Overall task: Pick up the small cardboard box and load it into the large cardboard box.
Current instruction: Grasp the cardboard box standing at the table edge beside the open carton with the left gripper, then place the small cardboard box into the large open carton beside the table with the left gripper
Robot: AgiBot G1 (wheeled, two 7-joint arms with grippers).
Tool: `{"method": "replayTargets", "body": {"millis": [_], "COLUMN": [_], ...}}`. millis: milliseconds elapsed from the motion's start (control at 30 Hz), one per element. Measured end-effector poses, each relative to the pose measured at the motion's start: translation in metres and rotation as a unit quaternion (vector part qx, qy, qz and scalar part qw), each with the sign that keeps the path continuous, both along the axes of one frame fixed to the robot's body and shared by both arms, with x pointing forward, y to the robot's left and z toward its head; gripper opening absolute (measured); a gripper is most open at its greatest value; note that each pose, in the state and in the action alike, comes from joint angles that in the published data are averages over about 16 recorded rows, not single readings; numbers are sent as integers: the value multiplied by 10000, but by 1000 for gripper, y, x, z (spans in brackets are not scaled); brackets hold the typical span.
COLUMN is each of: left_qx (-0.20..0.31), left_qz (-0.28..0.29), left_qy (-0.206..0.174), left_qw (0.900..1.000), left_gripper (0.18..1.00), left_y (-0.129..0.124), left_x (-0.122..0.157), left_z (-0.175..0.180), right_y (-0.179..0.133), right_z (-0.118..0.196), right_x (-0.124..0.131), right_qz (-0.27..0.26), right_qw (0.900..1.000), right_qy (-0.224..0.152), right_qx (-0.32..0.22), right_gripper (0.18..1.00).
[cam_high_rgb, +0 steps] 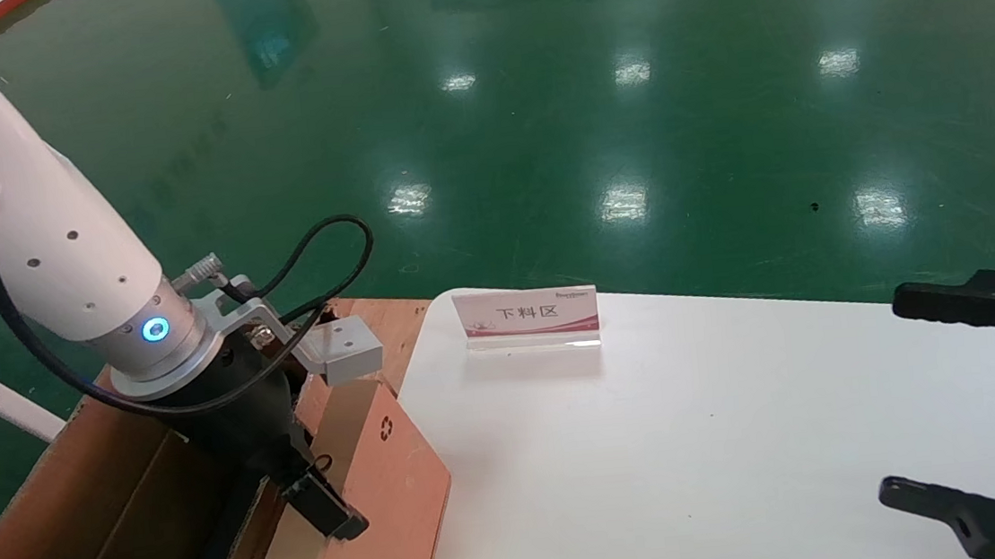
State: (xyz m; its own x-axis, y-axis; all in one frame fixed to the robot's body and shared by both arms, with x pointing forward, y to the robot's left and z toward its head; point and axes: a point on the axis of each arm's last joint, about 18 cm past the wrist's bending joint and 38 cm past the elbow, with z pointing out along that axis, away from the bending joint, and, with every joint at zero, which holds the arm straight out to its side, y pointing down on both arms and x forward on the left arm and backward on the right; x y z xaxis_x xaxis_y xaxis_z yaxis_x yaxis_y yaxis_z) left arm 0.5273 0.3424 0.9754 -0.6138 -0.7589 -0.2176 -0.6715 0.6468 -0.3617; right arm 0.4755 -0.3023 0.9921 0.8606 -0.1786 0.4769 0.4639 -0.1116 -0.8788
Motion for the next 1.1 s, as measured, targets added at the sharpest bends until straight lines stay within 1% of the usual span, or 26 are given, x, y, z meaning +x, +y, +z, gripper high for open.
{"method": "replayTargets", "body": {"millis": [167,367,500,567,700,800,900,1000,1100], "left_qx": [0,0,-3,-13,-65,-129,-206,-292,-370], "left_qz": [0,1,3,4,7,8,11,20,43], "left_qy": [-3,-6,-9,-15,-106,-284,-561,-927,-1346], "left_qw": [10000,10000,10000,10000,9999,9995,9982,9953,9902], "left_gripper": [870,749,654,611,511,461,419,394,375], "left_y": [0,0,0,0,-1,-2,-4,-4,-3], "left_x": [0,0,0,0,1,2,3,2,-2], "left_z": [0,0,1,1,9,22,45,76,114], "right_y": [0,0,0,0,0,0,0,0,0], "right_z": [0,0,0,0,0,0,0,0,0], "right_x": [0,0,0,0,0,0,0,0,0], "right_qz": [0,0,0,0,0,0,0,0,0], "right_qw": [10000,10000,10000,10000,10000,10000,10000,10000,10000], "right_qy": [0,0,0,0,0,0,0,0,0], "right_qx": [0,0,0,0,0,0,0,0,0], "right_gripper": [888,794,696,660,556,493,417,369,313]}}
